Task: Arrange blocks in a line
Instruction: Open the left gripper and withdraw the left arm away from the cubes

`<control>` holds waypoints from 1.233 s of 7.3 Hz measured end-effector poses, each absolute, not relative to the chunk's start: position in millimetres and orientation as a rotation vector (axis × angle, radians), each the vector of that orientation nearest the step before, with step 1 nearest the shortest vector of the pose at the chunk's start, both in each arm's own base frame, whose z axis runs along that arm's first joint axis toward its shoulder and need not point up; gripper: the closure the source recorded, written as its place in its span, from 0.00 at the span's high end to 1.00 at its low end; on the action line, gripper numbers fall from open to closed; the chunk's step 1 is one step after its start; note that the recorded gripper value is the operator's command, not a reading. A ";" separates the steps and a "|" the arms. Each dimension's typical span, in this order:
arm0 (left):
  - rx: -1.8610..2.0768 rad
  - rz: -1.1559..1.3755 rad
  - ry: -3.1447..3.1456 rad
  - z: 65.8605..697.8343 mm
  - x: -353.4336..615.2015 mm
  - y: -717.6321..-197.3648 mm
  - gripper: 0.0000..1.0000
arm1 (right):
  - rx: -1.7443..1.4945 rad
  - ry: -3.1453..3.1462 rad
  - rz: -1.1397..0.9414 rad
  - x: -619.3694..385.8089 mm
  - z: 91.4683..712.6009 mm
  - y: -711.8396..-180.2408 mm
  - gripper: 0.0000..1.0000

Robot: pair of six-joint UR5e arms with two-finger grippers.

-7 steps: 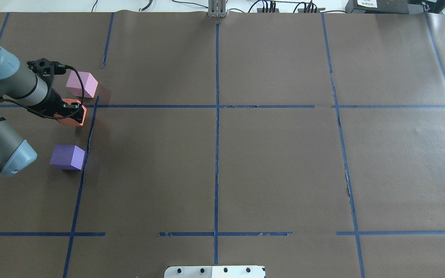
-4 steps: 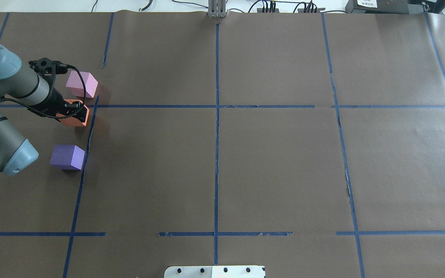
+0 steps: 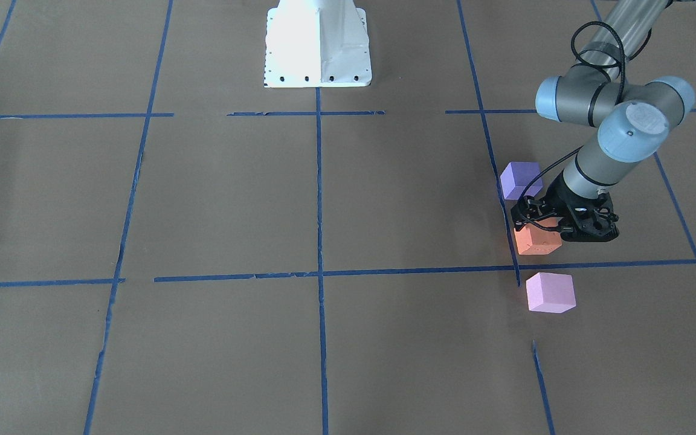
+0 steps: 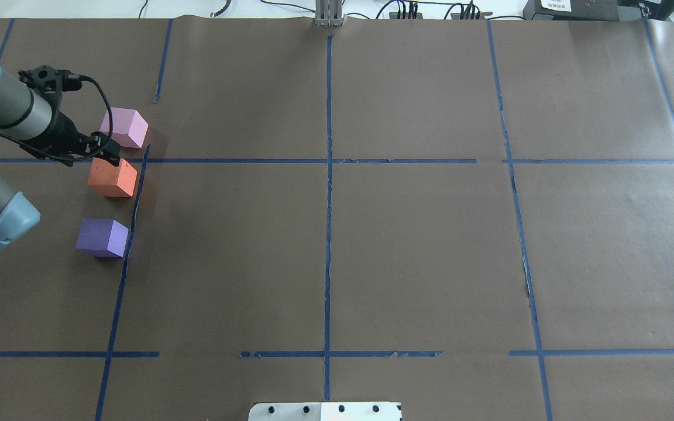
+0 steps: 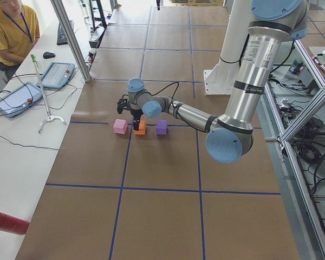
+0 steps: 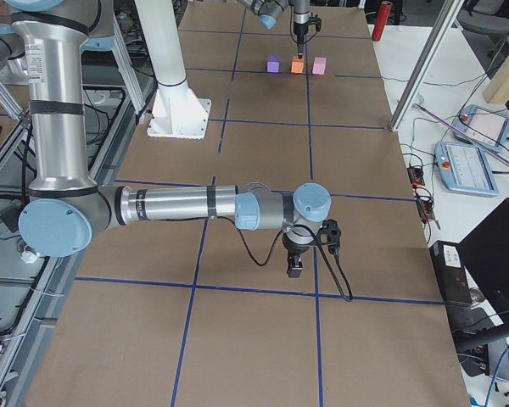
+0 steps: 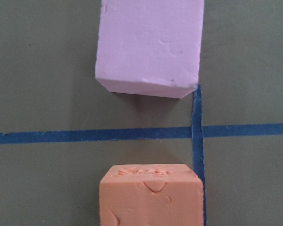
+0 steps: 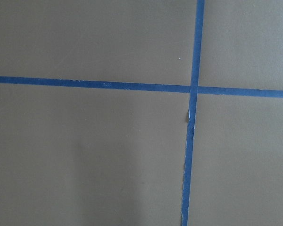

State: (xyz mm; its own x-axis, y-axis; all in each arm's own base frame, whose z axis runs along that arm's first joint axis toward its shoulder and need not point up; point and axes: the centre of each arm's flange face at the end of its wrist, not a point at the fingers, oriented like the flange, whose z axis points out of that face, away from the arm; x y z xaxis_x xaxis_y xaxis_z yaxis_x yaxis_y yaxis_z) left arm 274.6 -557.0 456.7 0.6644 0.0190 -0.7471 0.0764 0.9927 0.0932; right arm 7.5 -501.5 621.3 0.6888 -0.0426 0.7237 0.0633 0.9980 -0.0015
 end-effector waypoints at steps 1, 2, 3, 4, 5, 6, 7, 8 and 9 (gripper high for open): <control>0.157 -0.017 0.829 458.0 234.7 -569.5 0.99 | -0.027 -0.809 -0.059 7.5 621.2 -501.4 1.00; 0.185 0.032 0.778 472.1 186.6 -580.5 0.99 | -0.027 -0.809 -0.059 7.5 621.1 -501.5 1.00; 0.207 0.102 0.717 491.3 132.0 -588.5 1.00 | -0.027 -0.809 -0.059 7.5 621.2 -501.5 1.00; 0.223 0.171 0.666 515.3 75.3 -588.9 1.00 | -0.027 -0.809 -0.059 7.5 621.2 -501.4 1.00; 0.220 0.210 0.631 548.6 23.7 -577.5 1.00 | -0.027 -0.809 -0.059 7.5 621.4 -501.5 1.00; 0.193 0.197 0.614 584.8 -17.7 -558.1 1.00 | -0.028 -0.809 -0.059 7.5 621.6 -501.4 1.00; 0.169 0.166 0.608 610.4 -45.3 -540.2 1.00 | -0.028 -0.809 -0.059 7.5 621.6 -501.4 1.00; 0.156 0.150 0.607 623.3 -57.8 -529.6 1.00 | -0.028 -0.809 -0.059 7.5 621.6 -501.4 1.00; 0.151 0.144 0.607 628.3 -62.2 -525.2 1.00 | -0.028 -0.809 -0.059 7.5 621.6 -501.5 1.00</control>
State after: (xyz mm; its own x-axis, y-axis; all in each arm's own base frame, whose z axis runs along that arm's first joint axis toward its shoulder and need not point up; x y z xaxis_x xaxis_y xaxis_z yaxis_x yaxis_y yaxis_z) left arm -62.2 -525.2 628.3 0.8121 0.1787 -0.5556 -0.0900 0.9789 0.1833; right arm 7.5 -501.5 621.6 0.6888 -0.0422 0.7237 0.0634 0.9980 -0.0021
